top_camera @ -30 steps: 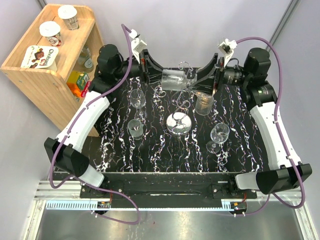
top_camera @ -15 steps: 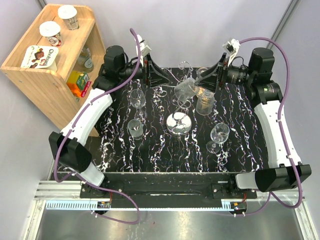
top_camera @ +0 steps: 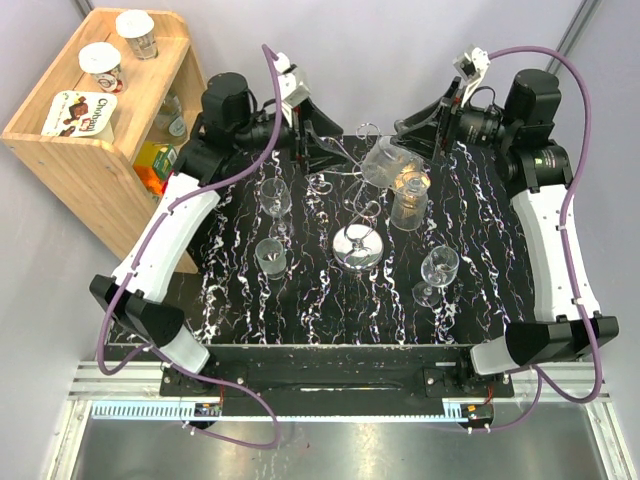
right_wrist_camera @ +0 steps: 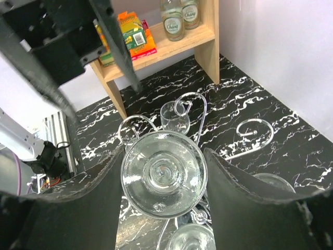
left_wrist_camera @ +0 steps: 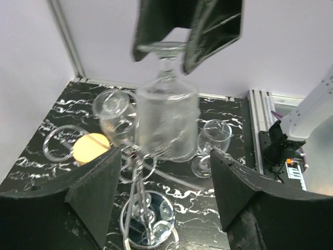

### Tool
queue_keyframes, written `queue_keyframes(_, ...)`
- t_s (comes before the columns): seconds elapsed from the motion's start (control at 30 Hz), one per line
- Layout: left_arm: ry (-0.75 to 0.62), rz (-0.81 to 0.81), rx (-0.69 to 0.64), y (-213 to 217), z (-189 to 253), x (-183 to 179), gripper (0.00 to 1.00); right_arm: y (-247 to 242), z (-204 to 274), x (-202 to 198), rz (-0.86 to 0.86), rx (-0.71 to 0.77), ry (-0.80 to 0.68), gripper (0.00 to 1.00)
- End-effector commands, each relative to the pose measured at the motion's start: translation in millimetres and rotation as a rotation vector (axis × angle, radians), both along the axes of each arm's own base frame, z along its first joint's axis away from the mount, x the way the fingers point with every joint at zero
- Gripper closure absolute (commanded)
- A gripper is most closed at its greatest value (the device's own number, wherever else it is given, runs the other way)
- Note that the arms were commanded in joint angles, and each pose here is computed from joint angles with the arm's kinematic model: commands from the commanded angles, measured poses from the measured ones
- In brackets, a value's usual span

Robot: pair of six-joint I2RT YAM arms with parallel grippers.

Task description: Place the wine glass upside down on the wine glass rack

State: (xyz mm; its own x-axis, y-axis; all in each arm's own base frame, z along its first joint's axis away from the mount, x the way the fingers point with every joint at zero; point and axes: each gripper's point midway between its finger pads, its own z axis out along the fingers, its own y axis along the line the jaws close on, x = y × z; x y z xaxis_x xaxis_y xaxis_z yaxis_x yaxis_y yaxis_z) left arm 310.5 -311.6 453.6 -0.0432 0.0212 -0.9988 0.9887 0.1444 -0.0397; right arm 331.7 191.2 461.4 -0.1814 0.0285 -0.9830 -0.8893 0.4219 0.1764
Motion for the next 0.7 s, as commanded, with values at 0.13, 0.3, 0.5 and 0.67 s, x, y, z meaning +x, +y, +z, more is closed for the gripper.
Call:
queue_keyframes(0.13,-0.068,-0.024,0.048,-35.9,0.4,-13.7,0.05,16.5,35.7,-5.9,0.004,0.004,-0.111,1.0)
queue_keyframes(0.3,-0.075,-0.003,0.066,-46.6,-4.6,-4.2,0.01,20.2,42.3,-7.9,0.01,0.002,-0.127,1.0)
queue_keyframes(0.5,-0.086,-0.016,0.078,-54.9,-9.2,-9.6,0.01,23.6,47.6,-16.7,0.028,0.008,-0.137,1.0)
queue_keyframes(0.67,-0.066,-0.046,0.067,-61.1,-6.3,-16.2,0.01,31.2,49.2,-24.6,0.043,0.009,-0.147,1.0)
